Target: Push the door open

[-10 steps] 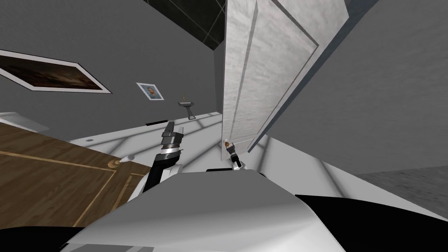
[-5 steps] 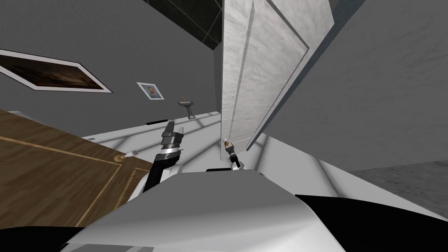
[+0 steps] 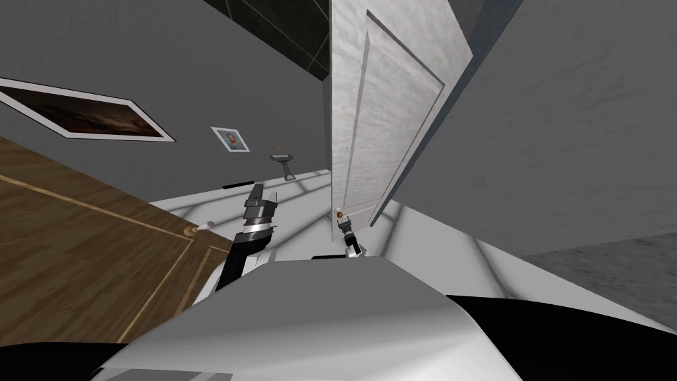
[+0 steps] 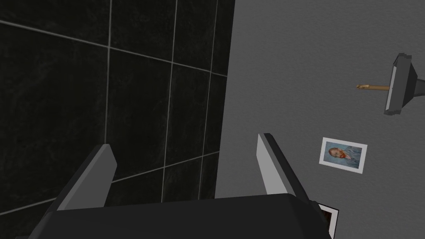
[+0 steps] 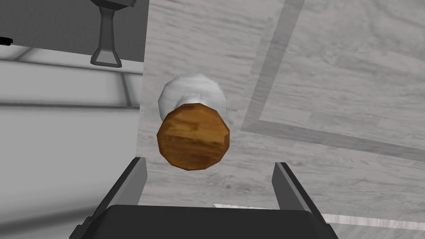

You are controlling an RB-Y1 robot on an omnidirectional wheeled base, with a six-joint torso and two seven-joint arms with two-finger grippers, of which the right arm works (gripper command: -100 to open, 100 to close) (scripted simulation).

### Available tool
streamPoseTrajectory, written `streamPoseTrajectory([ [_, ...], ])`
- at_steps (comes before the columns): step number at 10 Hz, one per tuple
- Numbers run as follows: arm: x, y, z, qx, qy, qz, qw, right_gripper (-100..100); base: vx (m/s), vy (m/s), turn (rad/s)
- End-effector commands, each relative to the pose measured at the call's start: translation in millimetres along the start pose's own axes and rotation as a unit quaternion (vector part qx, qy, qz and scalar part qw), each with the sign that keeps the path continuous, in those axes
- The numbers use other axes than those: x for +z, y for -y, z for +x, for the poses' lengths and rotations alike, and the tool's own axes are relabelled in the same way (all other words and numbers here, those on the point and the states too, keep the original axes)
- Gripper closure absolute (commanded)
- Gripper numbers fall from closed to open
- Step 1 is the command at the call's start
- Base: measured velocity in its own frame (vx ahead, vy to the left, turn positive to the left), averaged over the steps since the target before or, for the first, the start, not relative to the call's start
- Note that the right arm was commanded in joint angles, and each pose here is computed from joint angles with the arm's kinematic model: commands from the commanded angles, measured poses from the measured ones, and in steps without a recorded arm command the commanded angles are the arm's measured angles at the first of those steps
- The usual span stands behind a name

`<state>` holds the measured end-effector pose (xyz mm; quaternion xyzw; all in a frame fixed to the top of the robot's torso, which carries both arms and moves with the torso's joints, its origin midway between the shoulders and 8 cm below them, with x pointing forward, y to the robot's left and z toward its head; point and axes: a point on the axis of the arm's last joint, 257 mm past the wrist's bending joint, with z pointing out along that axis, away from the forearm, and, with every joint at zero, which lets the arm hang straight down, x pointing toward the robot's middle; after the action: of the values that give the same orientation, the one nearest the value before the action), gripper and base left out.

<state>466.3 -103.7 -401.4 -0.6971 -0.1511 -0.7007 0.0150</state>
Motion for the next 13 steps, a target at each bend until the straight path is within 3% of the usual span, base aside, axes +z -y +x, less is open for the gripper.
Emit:
streamPoseTrajectory([
  [1,2.1,8.9,3.9,0.027,-0.003,0.002,0.9996,-100,-0.082,-0.056,0.001],
  [2,2.1,8.9,3.9,0.027,-0.003,0.002,0.9996,-100,-0.053,-0.03,0.0],
  [5,5.2,34.2,15.3,0.087,-0.008,0.006,0.9962,-100,-0.07,-0.041,0.0],
  [8,2.4,2.6,3.2,0.054,-0.003,0.0,0.9985,-100,0.035,0.005,0.012],
  [10,3.7,-0.9,3.1,0.052,-0.002,-0.002,0.9986,-100,0.13,0.019,0.011],
  [13,10.1,24.4,14.8,0.077,-0.008,0.0,0.997,-100,0.158,0.038,0.01],
])
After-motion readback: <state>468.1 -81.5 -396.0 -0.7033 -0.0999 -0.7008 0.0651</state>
